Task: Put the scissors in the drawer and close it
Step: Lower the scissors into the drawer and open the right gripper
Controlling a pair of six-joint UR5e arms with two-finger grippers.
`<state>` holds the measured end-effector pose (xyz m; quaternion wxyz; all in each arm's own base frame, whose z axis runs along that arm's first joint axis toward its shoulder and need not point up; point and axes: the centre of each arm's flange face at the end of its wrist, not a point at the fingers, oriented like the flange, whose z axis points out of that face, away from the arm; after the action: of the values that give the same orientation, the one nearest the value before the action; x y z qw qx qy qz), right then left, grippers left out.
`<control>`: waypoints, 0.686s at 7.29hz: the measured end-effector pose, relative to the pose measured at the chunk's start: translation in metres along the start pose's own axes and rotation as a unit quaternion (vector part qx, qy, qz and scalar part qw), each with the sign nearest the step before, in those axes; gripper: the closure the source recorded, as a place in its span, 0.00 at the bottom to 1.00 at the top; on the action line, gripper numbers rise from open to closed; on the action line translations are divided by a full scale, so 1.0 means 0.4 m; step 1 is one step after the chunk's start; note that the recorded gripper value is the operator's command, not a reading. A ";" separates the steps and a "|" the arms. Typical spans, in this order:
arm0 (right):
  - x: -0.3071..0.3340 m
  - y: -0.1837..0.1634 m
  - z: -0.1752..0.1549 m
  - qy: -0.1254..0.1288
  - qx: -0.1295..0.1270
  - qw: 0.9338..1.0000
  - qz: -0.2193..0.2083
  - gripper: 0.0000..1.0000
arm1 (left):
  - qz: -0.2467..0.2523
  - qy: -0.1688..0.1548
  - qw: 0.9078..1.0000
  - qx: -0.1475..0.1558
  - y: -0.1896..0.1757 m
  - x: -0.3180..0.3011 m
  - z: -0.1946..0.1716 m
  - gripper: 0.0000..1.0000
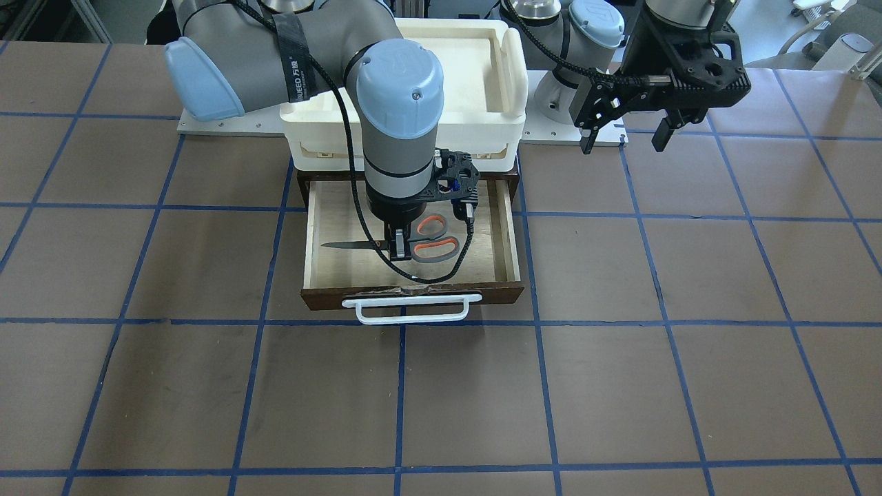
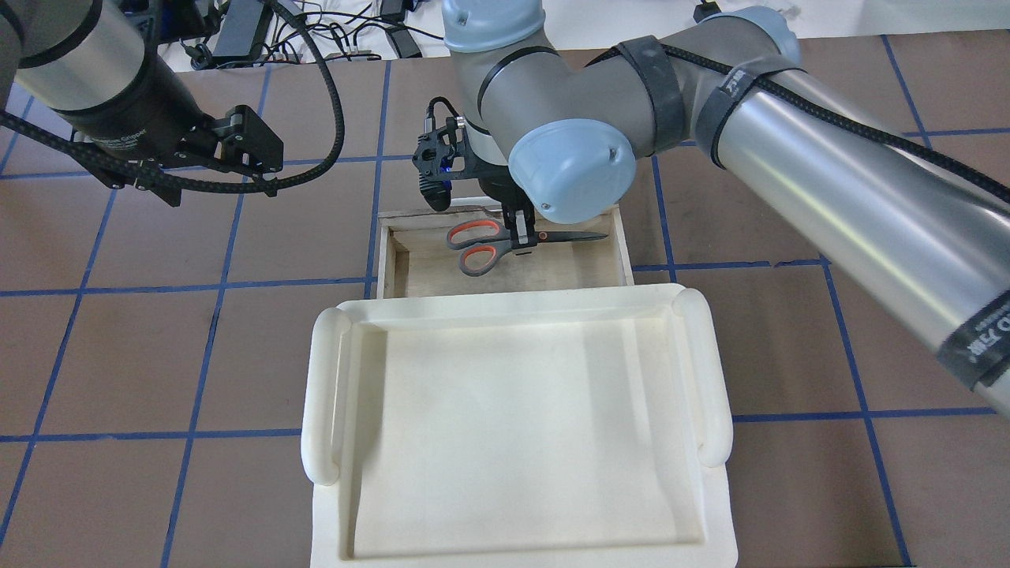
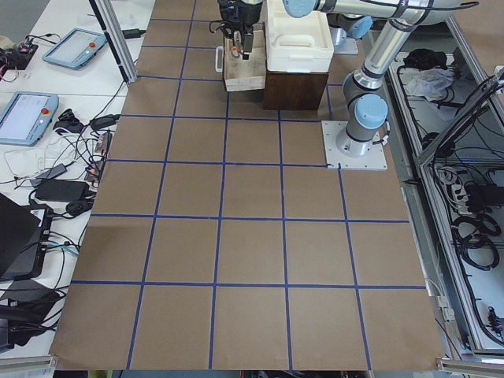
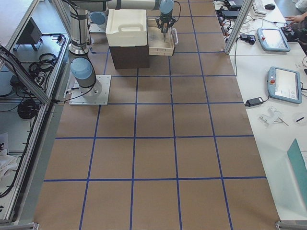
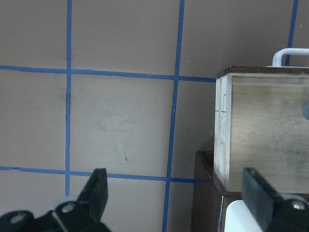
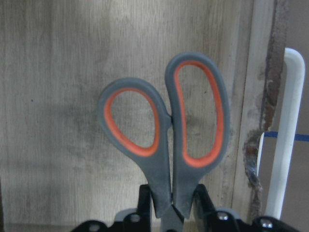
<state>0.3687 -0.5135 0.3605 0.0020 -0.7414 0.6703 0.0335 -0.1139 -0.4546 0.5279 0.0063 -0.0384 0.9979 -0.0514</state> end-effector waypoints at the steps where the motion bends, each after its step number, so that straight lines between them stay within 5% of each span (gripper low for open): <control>1: 0.003 -0.004 0.016 -0.006 0.000 1.000 0.000 1.00 | 0.000 0.000 1.000 0.000 0.000 0.000 0.000 0.00; 5: 0.010 -0.039 0.063 -0.014 0.004 1.000 0.003 1.00 | -0.002 0.001 1.000 -0.015 0.021 0.000 -0.013 0.00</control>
<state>0.3833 -0.5147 0.3345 0.0142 -0.7390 0.6723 0.0407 -0.1144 -0.4459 0.5322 0.0046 -0.0408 0.9985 -0.0361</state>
